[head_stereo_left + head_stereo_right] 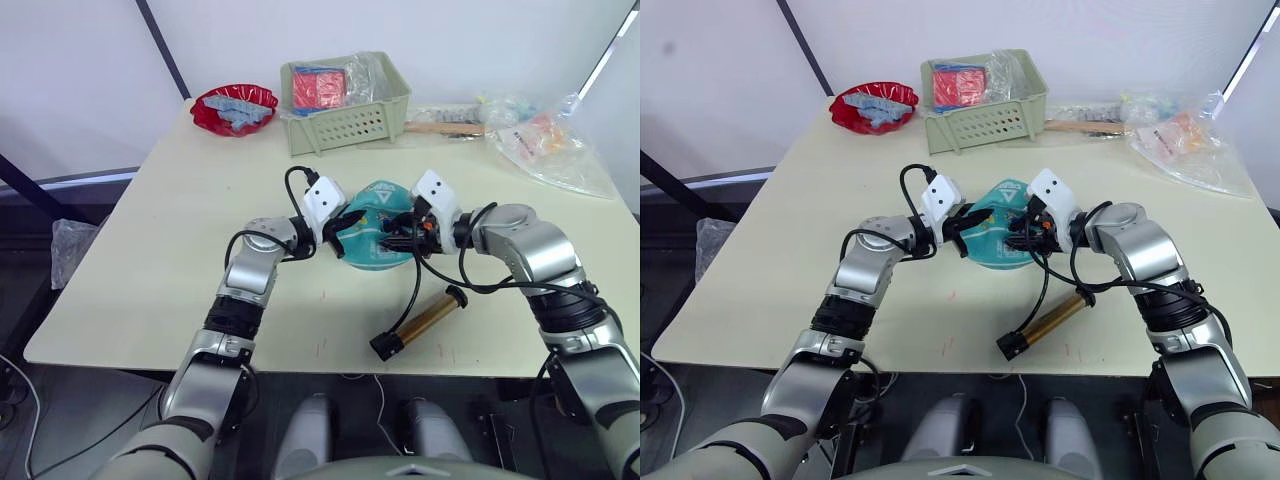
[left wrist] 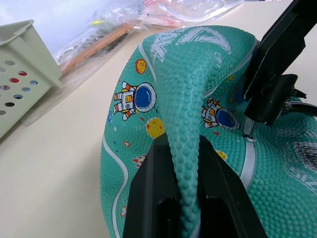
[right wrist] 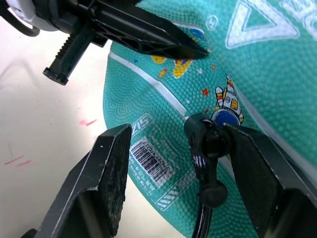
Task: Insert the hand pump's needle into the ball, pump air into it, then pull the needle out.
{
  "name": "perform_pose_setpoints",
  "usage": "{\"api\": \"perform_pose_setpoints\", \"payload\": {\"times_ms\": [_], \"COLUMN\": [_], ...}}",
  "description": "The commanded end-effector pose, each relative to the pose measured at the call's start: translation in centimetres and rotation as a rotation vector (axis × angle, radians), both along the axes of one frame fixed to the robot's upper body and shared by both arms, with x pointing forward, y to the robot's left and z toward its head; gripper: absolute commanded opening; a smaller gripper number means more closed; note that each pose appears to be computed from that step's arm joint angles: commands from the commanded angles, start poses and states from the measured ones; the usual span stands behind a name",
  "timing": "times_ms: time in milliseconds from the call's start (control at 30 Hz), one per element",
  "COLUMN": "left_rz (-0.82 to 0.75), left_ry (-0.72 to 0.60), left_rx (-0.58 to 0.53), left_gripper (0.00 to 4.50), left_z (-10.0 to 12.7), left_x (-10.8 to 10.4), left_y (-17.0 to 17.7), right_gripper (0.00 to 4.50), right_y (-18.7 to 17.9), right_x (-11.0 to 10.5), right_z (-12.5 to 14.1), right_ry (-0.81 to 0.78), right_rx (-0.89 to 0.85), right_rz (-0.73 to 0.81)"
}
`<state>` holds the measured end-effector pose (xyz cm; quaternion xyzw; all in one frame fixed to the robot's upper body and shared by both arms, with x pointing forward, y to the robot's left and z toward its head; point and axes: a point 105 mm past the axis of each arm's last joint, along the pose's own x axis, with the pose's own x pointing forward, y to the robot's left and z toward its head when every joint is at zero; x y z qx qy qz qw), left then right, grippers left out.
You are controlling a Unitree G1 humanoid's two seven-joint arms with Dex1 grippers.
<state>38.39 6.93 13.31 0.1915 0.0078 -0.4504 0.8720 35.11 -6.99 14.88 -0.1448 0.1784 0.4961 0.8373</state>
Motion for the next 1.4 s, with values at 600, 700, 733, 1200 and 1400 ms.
{"api": "perform_pose_setpoints", "payload": {"times_ms": [600,700,733,1200,1400], "left_rz": [-0.043,-0.044,-0.044,-0.047,-0.047], "left_ry": [0.122,0.122,0.122,0.122,0.123], "left_rx": [0.046,0.046,0.046,0.047,0.048], "left_gripper": [0.0,0.0,0.0,0.0,0.0], "left_z": [-3.74,-3.73,-3.73,-3.78,-3.9], "left_x": [-1.2,-1.15,-1.13,-1.08,-1.11], "left_y": [-1.24,-1.26,-1.26,-1.33,-1.34], "right_gripper": [3.07,3.07,3.07,0.33,0.33], "right_y": [0.09,0.15,0.2,0.05,0.0], "right_x": [0.21,0.28,0.3,0.53,0.62], "right_z": [1.38,1.4,1.45,1.56,1.31], "right_ry": [-0.059,-0.058,-0.056,-0.057,-0.062], "right_rx": [-0.059,-0.058,-0.053,-0.05,-0.064], "right_rz": [0.025,0.023,0.022,0.005,0.004]}}
